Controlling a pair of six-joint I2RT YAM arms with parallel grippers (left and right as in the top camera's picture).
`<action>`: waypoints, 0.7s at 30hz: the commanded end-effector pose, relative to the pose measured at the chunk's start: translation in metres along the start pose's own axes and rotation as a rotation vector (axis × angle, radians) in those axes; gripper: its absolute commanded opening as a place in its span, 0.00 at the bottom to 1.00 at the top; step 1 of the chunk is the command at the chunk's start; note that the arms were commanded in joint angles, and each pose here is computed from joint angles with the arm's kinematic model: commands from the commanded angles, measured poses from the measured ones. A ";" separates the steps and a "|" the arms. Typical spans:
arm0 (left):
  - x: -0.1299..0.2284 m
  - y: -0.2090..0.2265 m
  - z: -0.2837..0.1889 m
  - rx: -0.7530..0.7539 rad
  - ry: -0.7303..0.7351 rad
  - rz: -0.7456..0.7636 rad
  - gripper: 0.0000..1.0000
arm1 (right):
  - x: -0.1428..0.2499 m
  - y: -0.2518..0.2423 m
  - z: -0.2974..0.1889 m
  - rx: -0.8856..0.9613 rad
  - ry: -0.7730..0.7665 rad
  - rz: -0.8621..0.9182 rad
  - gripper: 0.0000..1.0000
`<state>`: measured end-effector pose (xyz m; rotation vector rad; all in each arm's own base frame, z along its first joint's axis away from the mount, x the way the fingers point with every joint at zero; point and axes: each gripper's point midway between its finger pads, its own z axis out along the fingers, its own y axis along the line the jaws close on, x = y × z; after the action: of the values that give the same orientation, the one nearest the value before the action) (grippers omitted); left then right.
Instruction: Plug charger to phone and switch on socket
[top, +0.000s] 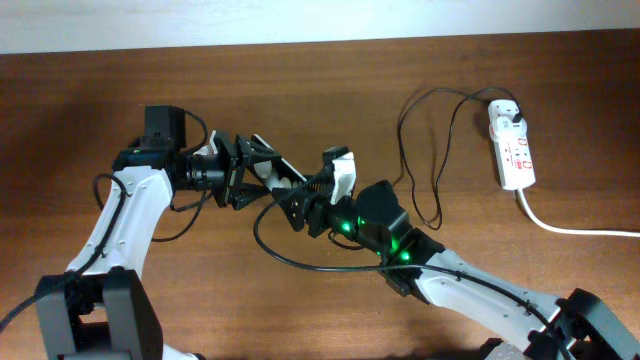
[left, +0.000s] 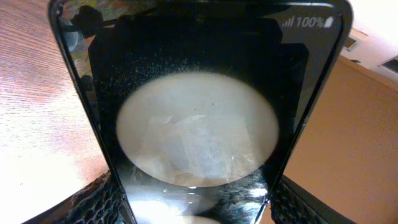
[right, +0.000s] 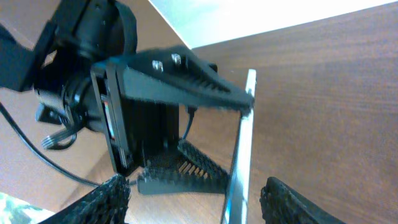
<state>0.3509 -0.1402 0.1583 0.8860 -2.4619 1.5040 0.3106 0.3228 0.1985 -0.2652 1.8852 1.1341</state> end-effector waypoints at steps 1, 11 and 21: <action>0.003 -0.005 -0.002 0.031 0.024 -0.005 0.50 | -0.006 0.005 0.017 -0.017 0.007 -0.002 0.70; 0.003 -0.005 -0.002 0.031 0.024 0.009 0.50 | 0.008 -0.012 0.036 0.059 0.083 0.000 0.46; 0.003 -0.005 -0.002 0.031 0.024 0.009 0.51 | 0.018 0.001 0.039 0.049 0.096 -0.012 0.29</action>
<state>0.3514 -0.1389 0.1584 0.8903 -2.4616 1.5056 0.3260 0.3477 0.1685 -0.2777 2.0144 1.0500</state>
